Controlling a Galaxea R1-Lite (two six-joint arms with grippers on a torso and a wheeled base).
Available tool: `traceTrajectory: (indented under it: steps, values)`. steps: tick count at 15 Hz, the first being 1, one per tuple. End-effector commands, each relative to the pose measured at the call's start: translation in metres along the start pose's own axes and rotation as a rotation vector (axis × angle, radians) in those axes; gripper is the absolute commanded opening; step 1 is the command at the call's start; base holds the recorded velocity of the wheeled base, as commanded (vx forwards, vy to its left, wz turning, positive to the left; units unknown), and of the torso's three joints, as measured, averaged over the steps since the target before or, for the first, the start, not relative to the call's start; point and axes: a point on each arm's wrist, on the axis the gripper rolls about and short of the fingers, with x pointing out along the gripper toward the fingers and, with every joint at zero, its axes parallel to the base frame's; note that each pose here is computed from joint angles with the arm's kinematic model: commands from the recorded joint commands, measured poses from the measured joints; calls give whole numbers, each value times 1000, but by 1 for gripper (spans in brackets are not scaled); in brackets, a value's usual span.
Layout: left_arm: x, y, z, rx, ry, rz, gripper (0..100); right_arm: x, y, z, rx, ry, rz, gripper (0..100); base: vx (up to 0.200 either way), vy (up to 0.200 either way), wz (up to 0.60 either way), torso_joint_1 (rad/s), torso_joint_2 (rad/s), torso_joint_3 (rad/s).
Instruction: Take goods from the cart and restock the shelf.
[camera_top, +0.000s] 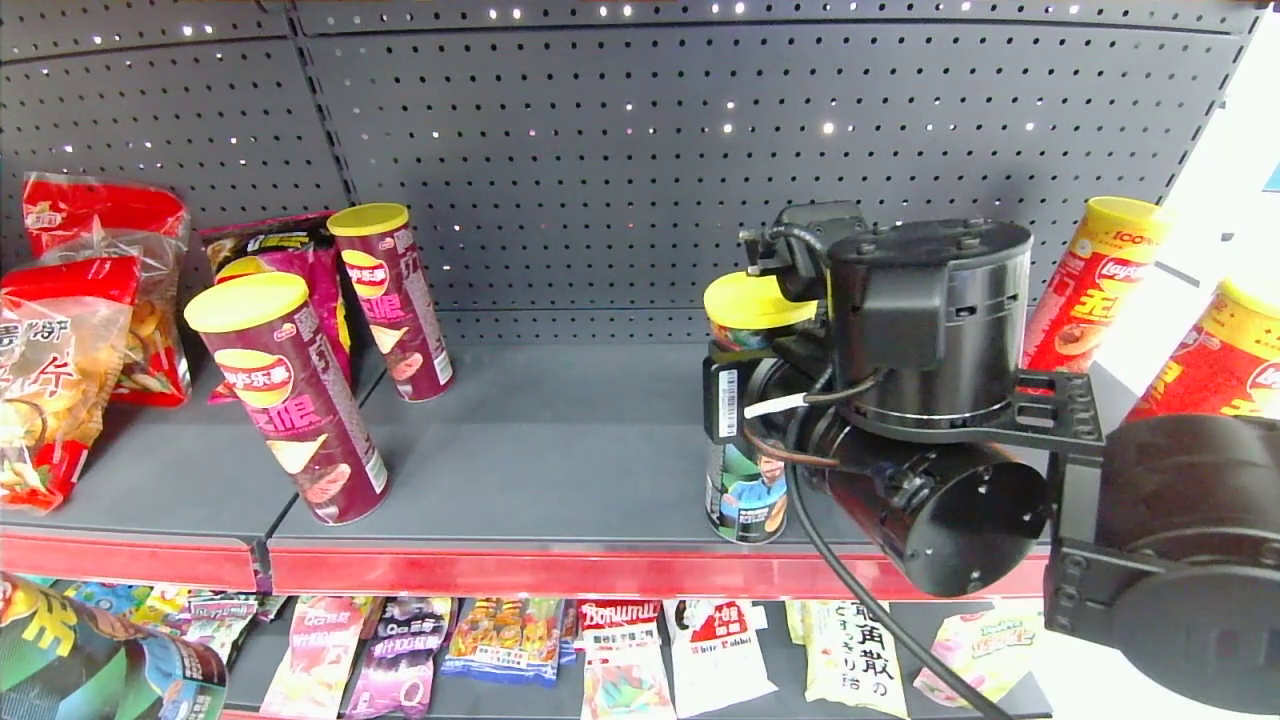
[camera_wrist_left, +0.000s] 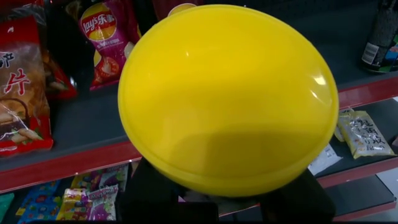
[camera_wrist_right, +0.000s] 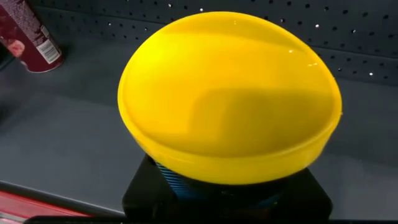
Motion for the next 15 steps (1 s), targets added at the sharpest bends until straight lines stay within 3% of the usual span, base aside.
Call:
traceTrajectory:
  steps: [1, 12, 15]
  values:
    - [1, 0, -1, -1, 5, -1, 0, 2, 2, 1, 2, -3, 2, 0, 0, 0, 0, 0, 0, 0]
    - [1, 0, -3, -1, 10, -3, 0, 0, 12, -2, 31, 3, 21, 0, 0, 0, 0, 0, 0, 0]
    - [1, 0, -3, -1, 11, -3, 0, 10, 23, -9, 67, -19, -135, 0, 0, 0, 0, 0, 0, 0]
